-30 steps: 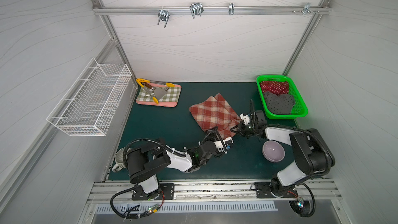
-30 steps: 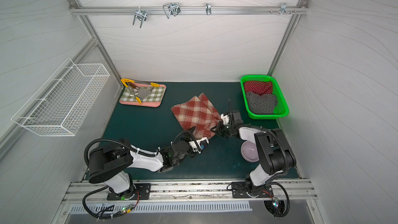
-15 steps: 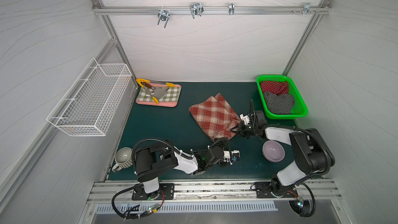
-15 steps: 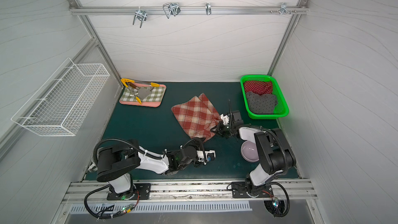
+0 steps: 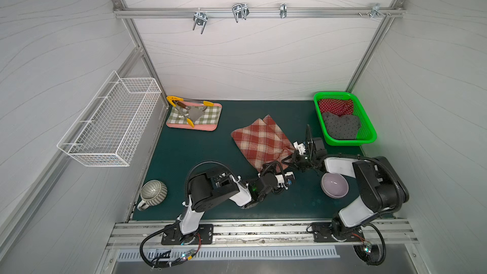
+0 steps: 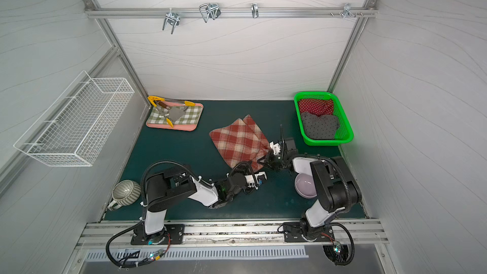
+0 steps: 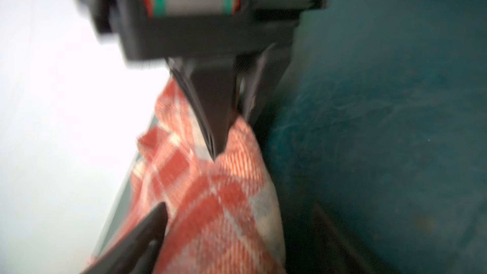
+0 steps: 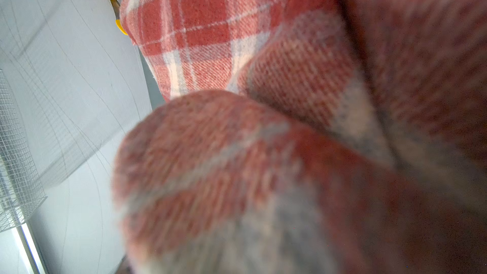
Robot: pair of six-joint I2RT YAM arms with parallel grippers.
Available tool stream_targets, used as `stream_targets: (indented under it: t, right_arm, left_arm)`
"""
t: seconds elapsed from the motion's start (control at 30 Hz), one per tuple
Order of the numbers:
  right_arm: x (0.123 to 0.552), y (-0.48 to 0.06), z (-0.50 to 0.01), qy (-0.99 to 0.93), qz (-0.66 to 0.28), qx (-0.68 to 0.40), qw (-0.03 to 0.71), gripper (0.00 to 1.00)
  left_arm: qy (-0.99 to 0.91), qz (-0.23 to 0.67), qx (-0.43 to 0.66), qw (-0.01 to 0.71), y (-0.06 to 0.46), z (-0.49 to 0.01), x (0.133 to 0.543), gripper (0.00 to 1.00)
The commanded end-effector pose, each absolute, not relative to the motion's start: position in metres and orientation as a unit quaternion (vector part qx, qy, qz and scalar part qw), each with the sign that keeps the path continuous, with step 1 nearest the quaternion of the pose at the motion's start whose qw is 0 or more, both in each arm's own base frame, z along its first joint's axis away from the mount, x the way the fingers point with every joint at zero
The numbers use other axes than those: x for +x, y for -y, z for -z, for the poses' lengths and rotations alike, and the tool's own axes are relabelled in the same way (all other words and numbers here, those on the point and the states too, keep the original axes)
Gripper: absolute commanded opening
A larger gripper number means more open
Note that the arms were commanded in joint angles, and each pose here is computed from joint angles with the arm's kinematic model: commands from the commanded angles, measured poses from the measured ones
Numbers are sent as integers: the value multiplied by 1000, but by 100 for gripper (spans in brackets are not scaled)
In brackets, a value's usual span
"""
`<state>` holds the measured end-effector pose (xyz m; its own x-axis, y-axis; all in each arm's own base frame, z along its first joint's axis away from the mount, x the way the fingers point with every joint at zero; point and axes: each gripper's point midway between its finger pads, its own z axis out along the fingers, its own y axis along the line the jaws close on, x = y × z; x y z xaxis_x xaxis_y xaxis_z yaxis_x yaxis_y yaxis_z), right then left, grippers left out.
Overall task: Roll up the skirts
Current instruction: Roll the skirt at the center of the board.
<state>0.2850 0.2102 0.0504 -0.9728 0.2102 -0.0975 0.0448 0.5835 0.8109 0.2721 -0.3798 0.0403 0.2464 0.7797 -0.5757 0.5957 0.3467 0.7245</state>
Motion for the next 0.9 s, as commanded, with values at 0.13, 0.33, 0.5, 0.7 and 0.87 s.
stream_targets:
  t: [0.13,0.33,0.5,0.7,0.87]
  right_arm:
    - [277,-202,-48,-874,-472,90,75,0]
    - [270,-191,-53,-873,-471,96,86,3]
    - [272,-188,-72,-871,-469,82,123,62]
    - [271,-185,-97,-853,-484,75,181,99]
    - [265,-188,-85,-856,-483,74,171,99]
  left_arm:
    - [-663,-80,551,501,342,-5,279,20]
    - [-693,-15,536,482,339,-4,273,0]
    - [-744,140,503,417,353,-12,260,0]
    - [-787,335,413,314,353,-16,267,0]
    - [-797,459,341,195,361,-16,277,0]
